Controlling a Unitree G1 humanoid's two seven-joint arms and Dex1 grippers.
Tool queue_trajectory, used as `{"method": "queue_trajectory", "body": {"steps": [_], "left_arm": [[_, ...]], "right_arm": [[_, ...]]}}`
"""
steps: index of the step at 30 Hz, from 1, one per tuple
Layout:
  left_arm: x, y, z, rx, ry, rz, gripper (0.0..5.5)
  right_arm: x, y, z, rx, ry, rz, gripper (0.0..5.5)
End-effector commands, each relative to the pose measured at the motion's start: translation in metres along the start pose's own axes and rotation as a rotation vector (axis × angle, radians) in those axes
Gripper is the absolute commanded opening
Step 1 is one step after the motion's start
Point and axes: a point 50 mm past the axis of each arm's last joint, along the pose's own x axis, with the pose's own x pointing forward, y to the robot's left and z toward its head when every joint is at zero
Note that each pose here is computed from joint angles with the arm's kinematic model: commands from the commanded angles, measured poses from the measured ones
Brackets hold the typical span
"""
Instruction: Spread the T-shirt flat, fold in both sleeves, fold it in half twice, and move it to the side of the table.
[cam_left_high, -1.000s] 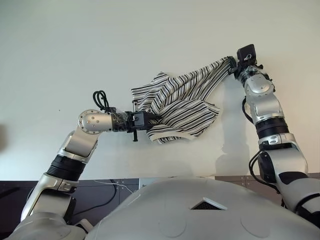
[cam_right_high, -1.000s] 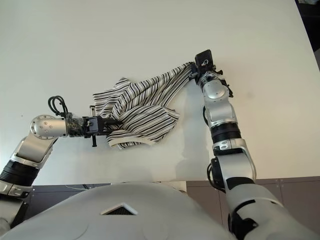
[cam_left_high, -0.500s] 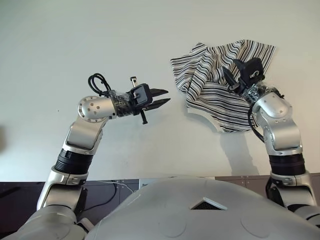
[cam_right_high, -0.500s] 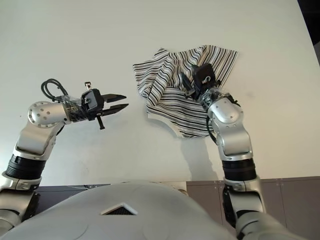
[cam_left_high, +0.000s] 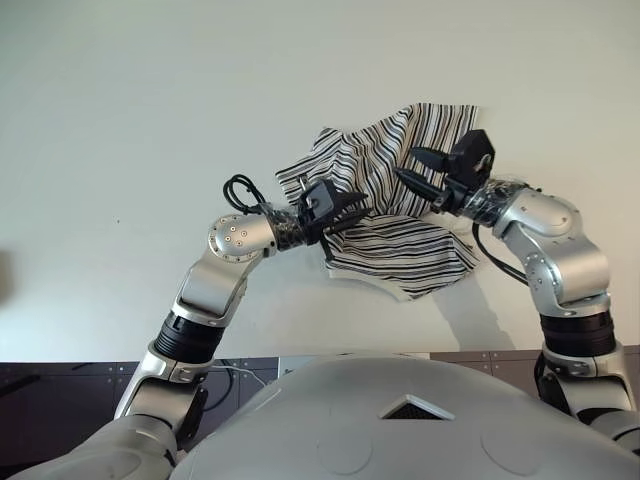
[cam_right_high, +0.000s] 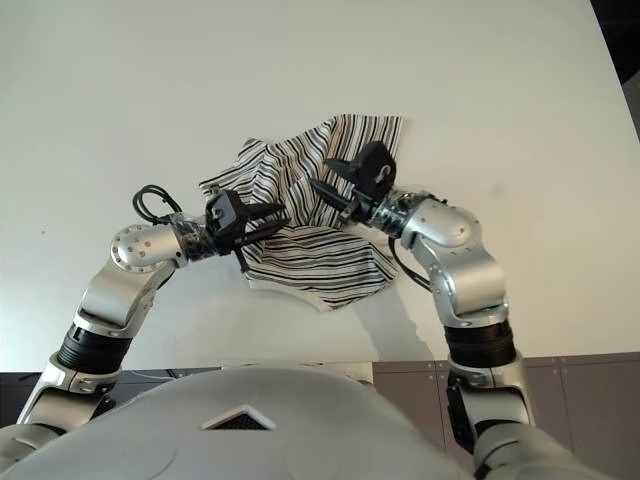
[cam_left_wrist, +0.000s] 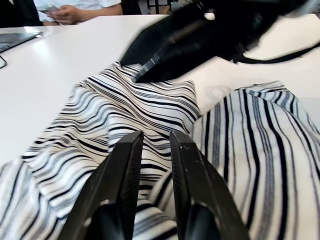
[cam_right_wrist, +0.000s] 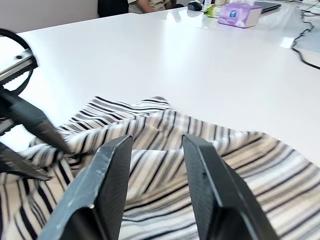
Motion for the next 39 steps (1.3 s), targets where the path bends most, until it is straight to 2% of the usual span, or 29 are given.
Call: {"method": "queue_trajectory", "body": {"steps": [1,4,7,9,11,12,14,16,19,21,23,25,29,31,33,34,36,38,39], "left_arm": [[-0.007,-0.008,0.002,0.003,0.024,-0.128,0.97],[-0.008,-0.009,-0.018,0.043,0.159,-0.195,0.97],[-0.021,-0.003,-0.042,0.133,0.338,-0.233,0.97],[-0.031,0.006,-0.056,0.228,0.451,-0.242,0.97],[-0.039,0.011,-0.063,0.271,0.501,-0.251,0.97],[-0.041,0.012,-0.063,0.273,0.498,-0.250,0.97],[-0.041,0.016,-0.049,0.267,0.393,-0.195,0.97],[-0.037,0.020,-0.032,0.231,0.265,-0.130,0.97],[-0.030,0.018,-0.014,0.193,0.144,-0.086,0.97],[-0.024,0.019,-0.005,0.158,0.081,-0.054,0.97],[-0.020,0.024,0.005,0.115,0.017,-0.022,0.97],[-0.020,0.028,0.008,0.102,0.008,-0.003,0.97],[-0.031,0.022,-0.016,0.126,0.157,-0.085,0.97],[-0.039,0.015,-0.034,0.202,0.279,-0.174,0.97],[-0.046,0.015,-0.051,0.307,0.394,-0.217,0.97],[-0.047,0.022,-0.054,0.328,0.417,-0.188,0.97],[-0.045,0.039,-0.054,0.355,0.429,-0.126,0.97],[-0.048,0.047,-0.051,0.360,0.413,-0.083,0.97],[-0.047,0.052,-0.045,0.326,0.365,-0.042,0.97]], "right_arm": [[-0.008,-0.002,-0.056,-0.026,0.276,0.012,1.79],[-0.004,-0.012,-0.090,-0.071,0.450,-0.029,1.79],[0.011,-0.053,-0.088,-0.184,0.496,-0.199,1.79],[0.033,-0.088,-0.064,-0.285,0.407,-0.412,1.79],[0.051,-0.108,-0.033,-0.283,0.233,-0.604,1.79],[0.054,-0.114,-0.022,-0.251,0.151,-0.681,1.79],[0.046,-0.122,-0.007,-0.197,0.006,-0.825,1.79],[0.031,-0.115,-0.009,-0.120,-0.088,-0.862,1.79],[0.017,-0.069,-0.015,-0.034,-0.139,-0.683,1.79],[0.017,-0.031,-0.021,-0.023,-0.074,-0.469,1.79],[0.018,0.000,-0.040,-0.020,0.074,-0.233,1.79],[0.014,0.012,-0.065,-0.029,0.251,-0.107,1.79],[0.008,-0.033,-0.094,-0.078,0.454,-0.351,1.79],[0.006,-0.052,-0.089,-0.087,0.455,-0.426,1.79],[0.012,-0.068,-0.077,-0.168,0.443,-0.403,1.79],[0.020,-0.086,-0.060,-0.297,0.396,-0.465,1.79],[0.019,-0.126,-0.015,-0.508,0.212,-0.835,1.79],[0.006,-0.137,0.002,-0.562,0.072,-1.105,1.79],[0.002,-0.130,-0.001,-0.550,0.039,-1.121,1.79]]}}
